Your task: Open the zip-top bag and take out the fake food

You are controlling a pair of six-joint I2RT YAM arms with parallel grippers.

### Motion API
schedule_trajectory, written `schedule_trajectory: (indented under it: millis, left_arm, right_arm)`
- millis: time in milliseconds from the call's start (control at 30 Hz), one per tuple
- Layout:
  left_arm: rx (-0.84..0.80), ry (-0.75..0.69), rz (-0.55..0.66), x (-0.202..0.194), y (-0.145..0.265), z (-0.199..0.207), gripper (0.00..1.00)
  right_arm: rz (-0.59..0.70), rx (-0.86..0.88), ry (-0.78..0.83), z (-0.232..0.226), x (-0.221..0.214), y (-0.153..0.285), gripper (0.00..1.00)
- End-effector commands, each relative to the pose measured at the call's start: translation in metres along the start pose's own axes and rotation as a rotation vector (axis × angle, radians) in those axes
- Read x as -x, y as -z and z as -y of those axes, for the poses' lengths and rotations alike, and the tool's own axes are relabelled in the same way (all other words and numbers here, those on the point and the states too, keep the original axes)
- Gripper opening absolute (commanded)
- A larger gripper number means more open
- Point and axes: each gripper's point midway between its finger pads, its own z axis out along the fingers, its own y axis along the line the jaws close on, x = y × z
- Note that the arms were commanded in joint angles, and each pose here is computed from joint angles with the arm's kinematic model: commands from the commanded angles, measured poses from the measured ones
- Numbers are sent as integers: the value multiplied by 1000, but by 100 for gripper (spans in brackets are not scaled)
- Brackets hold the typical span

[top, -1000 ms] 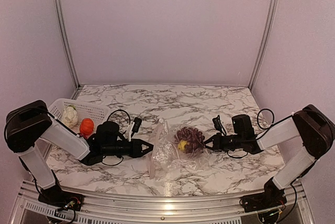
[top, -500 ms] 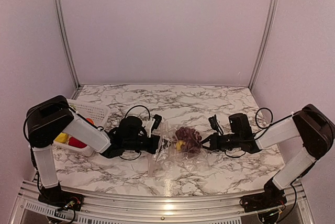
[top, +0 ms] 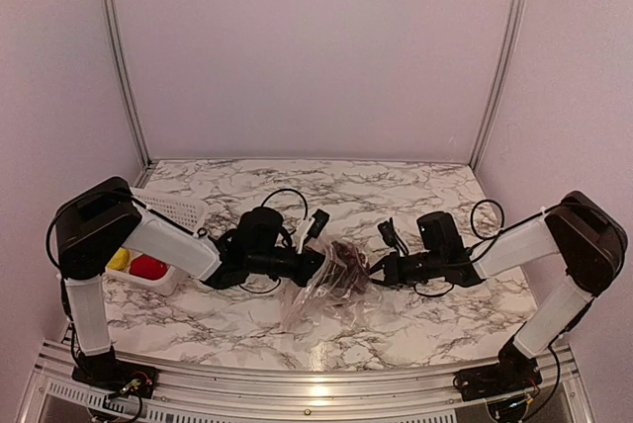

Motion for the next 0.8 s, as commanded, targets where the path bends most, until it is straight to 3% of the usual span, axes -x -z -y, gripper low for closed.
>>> schedule_trajectory:
  millis: [0, 167, 300, 567, 767]
  left_arm:
    - [-77, -121, 49, 38, 18, 45, 44]
    - [115, -266, -39, 36, 24, 31, 49]
    - [233, -343, -165, 15, 29, 5, 46]
    - [319, -522, -343, -30, 55, -23, 44]
    - [312, -647, -335, -31, 51, -27, 49]
  right_arm:
    - [-20, 25, 35, -13, 2, -7, 0]
    - [-29, 23, 50, -15, 3, -8, 0]
    - [-33, 20, 57, -16, 3, -8, 0]
    - [-40, -9, 44, -5, -5, -9, 0]
    - [-42, -7, 35, -2, -6, -12, 0]
